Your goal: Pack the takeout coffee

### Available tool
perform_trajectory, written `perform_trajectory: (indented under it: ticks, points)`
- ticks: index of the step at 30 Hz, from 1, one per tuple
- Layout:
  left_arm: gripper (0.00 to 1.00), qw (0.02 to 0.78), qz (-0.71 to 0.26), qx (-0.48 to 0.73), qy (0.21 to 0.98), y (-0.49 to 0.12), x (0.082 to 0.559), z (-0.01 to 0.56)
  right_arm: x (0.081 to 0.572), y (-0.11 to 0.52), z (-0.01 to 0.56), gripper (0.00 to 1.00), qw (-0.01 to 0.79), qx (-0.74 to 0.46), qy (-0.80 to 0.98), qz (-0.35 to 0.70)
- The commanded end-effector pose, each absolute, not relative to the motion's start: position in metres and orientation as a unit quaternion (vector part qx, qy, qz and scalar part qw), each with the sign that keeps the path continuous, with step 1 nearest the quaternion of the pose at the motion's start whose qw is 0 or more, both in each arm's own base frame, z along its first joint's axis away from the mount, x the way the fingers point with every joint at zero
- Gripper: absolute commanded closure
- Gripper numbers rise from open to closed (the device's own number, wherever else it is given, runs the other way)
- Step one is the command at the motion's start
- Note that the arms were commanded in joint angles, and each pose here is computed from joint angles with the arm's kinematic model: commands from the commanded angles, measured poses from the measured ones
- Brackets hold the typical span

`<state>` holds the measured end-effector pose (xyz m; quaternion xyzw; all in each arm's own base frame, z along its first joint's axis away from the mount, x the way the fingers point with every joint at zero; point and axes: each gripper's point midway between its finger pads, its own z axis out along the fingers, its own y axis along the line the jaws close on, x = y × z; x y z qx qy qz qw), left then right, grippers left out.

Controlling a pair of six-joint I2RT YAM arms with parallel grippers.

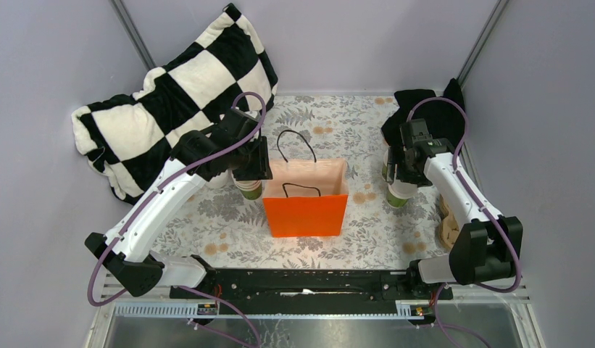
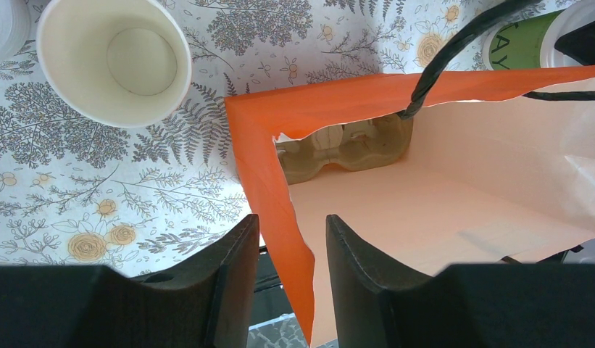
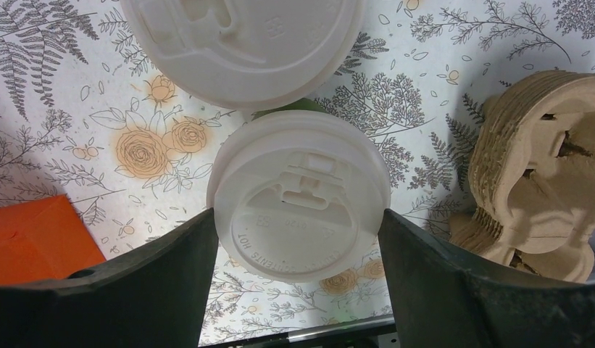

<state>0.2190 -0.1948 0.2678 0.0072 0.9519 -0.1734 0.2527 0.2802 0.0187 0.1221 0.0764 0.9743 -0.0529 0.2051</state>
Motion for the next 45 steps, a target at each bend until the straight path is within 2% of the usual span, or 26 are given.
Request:
perform_trajectory:
  ticks: [1,11,17,20,24,34,38,45]
  points:
    - [0.57,0.274,-0.193,0.010,0.942,-0.201,0.223,0.284,0.277,0.013,0.126,0.18,0.212,0.073,0.973,-0.062]
    - [0.48,0.277,-0.200,0.015,0.940,-0.201,0.220,0.291,0.265,0.025,0.161,0.25,0.230,0.052,0.972,-0.018]
    - [0.49,0.275,-0.179,0.020,0.944,-0.190,0.216,0.295,0.263,0.058,0.208,0.26,0.309,-0.014,0.947,0.083]
    - [0.49,0.275,-0.174,0.028,0.945,-0.189,0.216,0.290,0.258,0.076,0.229,0.30,0.339,-0.072,0.929,0.132]
    - [0.49,0.262,-0.179,0.037,0.948,-0.195,0.215,0.279,0.254,0.083,0.271,0.32,0.401,-0.114,0.898,0.141]
    - [0.59,0.241,-0.135,0.037,0.960,-0.207,0.226,0.262,0.233,0.120,0.369,0.32,0.504,-0.217,0.820,0.160]
    - [0.70,0.253,-0.111,0.038,0.960,-0.206,0.233,0.260,0.219,0.147,0.406,0.37,0.531,-0.262,0.776,0.217]
    - [0.88,0.306,-0.106,0.052,0.945,-0.215,0.261,0.274,0.193,0.187,0.429,0.39,0.518,-0.317,0.733,0.306]
